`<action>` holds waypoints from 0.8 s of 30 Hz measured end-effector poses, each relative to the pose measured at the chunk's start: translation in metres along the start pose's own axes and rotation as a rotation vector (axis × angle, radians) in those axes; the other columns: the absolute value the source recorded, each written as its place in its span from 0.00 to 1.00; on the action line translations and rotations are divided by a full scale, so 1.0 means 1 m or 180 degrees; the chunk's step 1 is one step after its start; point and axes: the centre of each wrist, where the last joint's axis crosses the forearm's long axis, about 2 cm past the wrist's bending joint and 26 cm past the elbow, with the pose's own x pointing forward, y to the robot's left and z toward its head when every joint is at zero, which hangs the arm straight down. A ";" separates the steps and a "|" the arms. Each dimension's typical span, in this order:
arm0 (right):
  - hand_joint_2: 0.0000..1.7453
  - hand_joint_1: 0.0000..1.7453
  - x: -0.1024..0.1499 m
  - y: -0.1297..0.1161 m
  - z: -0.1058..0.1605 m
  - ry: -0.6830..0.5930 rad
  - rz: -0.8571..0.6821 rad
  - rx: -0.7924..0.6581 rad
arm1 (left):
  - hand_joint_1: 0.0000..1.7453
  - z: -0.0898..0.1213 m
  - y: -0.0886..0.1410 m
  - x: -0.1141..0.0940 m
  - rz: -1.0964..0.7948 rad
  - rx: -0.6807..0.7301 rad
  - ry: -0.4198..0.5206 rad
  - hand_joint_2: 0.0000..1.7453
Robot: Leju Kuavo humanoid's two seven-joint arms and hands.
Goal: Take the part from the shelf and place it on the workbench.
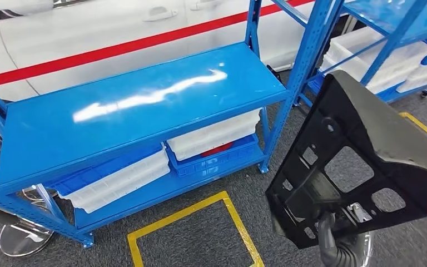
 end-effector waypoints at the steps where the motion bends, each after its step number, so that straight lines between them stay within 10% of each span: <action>1: 1.00 1.00 -0.001 0.002 0.001 0.0015 -0.0020 0.0009 | 0.00 0.000 0.000 -0.001 0.0017 0.0012 0.0020 0.00; 24: 1.00 1.00 -0.022 0.040 -0.003 0.0153 -0.0314 0.0106 | 0.00 0.001 0.000 -0.002 0.0241 0.0232 0.0152 0.00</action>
